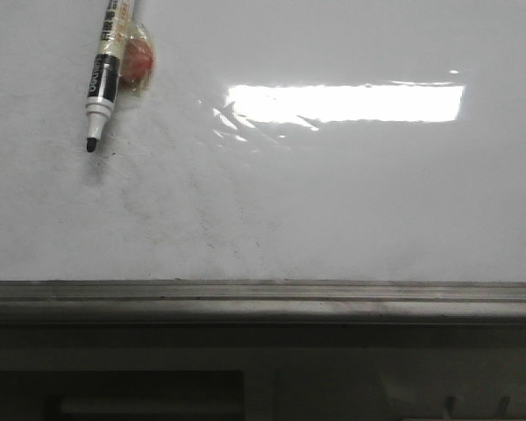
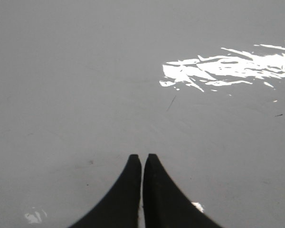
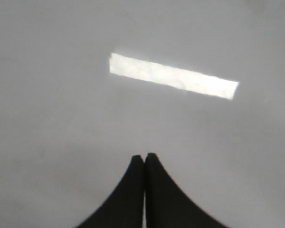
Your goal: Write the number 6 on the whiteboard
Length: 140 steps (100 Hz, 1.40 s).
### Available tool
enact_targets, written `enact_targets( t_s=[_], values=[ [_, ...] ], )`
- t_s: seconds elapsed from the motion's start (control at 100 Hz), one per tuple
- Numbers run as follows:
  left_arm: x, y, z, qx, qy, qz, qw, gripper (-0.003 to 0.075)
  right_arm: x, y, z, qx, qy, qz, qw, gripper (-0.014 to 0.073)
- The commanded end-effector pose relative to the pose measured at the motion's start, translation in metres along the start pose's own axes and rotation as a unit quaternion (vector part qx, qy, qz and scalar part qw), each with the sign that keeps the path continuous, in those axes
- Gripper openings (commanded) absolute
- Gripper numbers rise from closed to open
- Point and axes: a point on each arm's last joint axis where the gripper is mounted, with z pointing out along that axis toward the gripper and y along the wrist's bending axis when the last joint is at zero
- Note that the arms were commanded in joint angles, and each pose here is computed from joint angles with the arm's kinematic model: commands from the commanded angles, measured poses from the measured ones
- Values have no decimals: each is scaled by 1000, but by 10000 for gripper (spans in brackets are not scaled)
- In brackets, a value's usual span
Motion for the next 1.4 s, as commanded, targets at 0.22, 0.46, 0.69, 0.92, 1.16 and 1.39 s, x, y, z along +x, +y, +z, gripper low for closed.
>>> enact_targets(
  t_s=[0.22,0.46,0.69,0.92,1.16,1.39],
  values=[
    [8,0,-1,-2,-28,-9,1000,-20,0,-1,-1,13,-33,-6,999,-67],
    [8,0,-1,-2,-28,-9,1000,-20,0,-1,-1,13,-33,-6,999,-67],
    [8,0,-1,-2,-28,-9,1000,-20,0,-1,-1,13,-33,-6,999,-67],
    [7,0,-1,-2,-31,-10,999,-20,-1,-1,-1,14,-36,-6,999,-67],
    [8,1,-1,-1,-31,-123,992,-20,-2,-2,-1,17,-45,93,995,-67],
    [6,2,-1,-3,-42,-278,960,-20,-4,-6,-1,28,-60,253,965,-67]
  ],
)
